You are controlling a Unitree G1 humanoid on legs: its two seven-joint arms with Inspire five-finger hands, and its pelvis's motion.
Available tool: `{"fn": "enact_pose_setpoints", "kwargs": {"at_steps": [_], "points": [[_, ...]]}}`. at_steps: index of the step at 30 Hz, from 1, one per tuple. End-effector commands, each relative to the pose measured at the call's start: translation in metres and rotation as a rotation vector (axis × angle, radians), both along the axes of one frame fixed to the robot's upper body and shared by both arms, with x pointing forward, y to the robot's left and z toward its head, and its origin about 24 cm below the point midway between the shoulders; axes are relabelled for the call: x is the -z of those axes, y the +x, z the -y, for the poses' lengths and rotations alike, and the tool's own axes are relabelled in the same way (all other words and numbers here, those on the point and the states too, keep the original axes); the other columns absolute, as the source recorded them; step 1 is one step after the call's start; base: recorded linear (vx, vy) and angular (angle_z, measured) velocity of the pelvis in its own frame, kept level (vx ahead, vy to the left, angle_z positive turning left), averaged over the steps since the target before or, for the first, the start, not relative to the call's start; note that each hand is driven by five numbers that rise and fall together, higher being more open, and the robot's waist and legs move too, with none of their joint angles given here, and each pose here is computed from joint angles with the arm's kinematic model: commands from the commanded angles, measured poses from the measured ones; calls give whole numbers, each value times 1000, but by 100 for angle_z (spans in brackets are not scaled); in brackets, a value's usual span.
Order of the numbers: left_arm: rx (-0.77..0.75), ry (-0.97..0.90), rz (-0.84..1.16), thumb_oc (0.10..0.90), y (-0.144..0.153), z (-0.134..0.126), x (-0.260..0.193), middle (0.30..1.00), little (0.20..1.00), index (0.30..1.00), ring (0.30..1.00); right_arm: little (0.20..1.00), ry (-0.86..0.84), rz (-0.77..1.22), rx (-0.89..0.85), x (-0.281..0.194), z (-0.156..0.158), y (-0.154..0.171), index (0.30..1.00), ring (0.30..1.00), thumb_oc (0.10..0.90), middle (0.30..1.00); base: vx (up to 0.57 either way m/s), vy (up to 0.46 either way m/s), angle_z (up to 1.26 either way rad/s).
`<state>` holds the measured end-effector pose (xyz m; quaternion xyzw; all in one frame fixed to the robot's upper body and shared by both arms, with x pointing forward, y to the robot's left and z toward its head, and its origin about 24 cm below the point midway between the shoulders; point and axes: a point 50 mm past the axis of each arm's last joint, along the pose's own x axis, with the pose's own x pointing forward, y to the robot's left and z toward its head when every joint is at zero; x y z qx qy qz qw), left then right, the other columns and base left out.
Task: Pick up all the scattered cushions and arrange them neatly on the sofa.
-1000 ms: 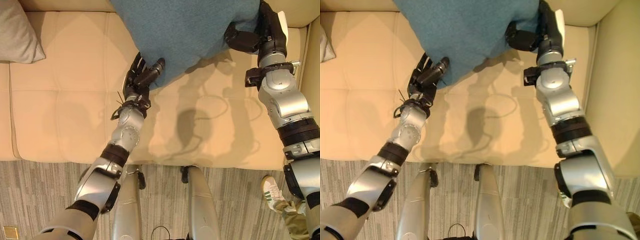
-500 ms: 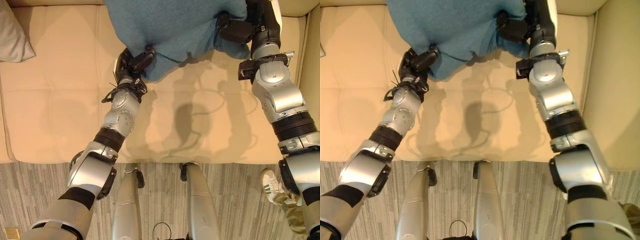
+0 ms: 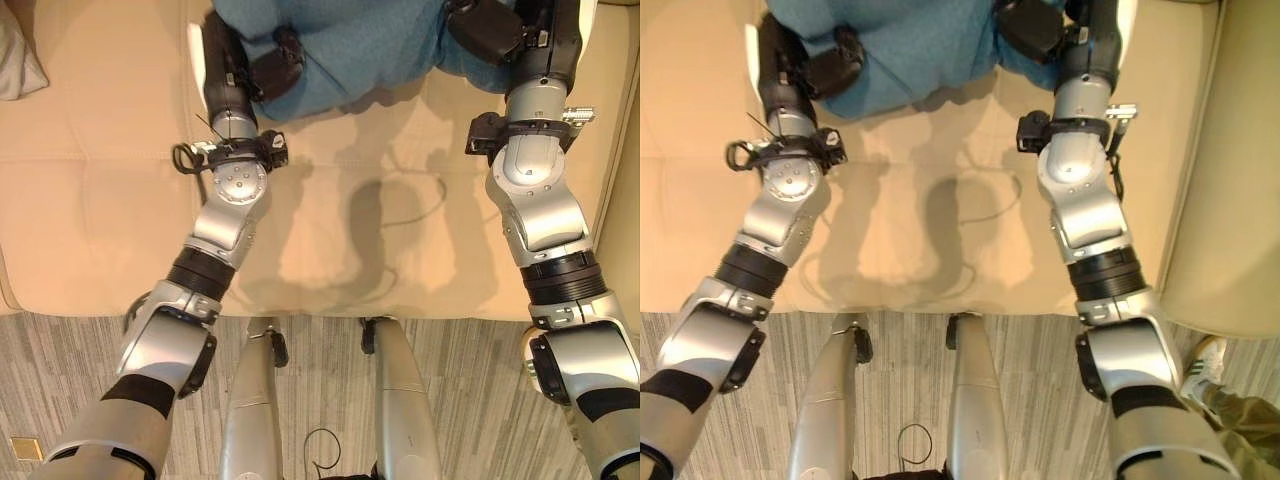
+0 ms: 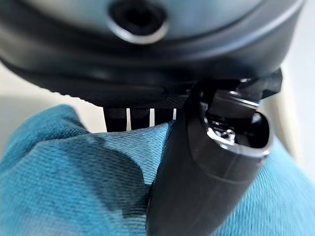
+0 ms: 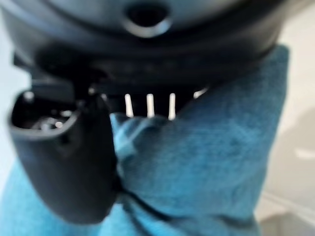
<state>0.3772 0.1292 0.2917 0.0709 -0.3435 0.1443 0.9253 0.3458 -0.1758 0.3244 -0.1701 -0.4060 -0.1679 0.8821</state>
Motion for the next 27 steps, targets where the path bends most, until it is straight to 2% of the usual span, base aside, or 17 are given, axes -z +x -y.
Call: {"fn": "enact_pose_setpoints", "kwargs": {"at_steps": [1, 5, 6, 7, 10, 14, 17, 20, 27], "points": [[0, 261, 734, 400, -88, 53, -114, 300, 300, 300, 300, 300, -96, 474, -107, -48, -29, -62, 300, 300, 400, 300, 0, 0, 0], [-115, 347, 799, 400, -92, 48, -119, 300, 300, 300, 300, 300, -119, 358, -54, -16, -16, -50, 300, 300, 400, 300, 11, 31, 2], [-164, 374, 835, 400, -97, 47, -124, 300, 300, 300, 300, 300, -130, 262, -15, 8, -9, -41, 300, 300, 400, 300, 0, 0, 0], [-163, 375, 833, 400, -96, 47, -123, 300, 300, 300, 300, 300, -129, 260, -14, 9, -8, -41, 300, 300, 400, 300, 0, 0, 0], [-221, 433, 898, 400, -103, 55, -126, 300, 300, 300, 300, 300, -147, 96, 83, 46, 5, -22, 300, 300, 400, 300, 15, 12, 2], [-186, 414, 870, 400, -99, 60, -120, 300, 300, 300, 300, 300, -105, 47, 134, 52, 10, -8, 300, 300, 400, 300, 4, 7, 1], [-127, 336, 786, 400, -88, 64, -108, 300, 300, 300, 300, 300, -58, 85, 169, 38, 10, -4, 300, 300, 400, 300, 0, 0, 0], [-89, 242, 700, 400, -76, 61, -95, 300, 300, 300, 300, 300, -5, 262, 187, -4, 4, -16, 300, 300, 400, 300, 12, 6, 0], [-55, 178, 691, 400, -77, 65, -93, 300, 300, 300, 300, 300, 40, 550, 242, -60, -2, -50, 300, 300, 400, 300, 0, 0, 0]]}}
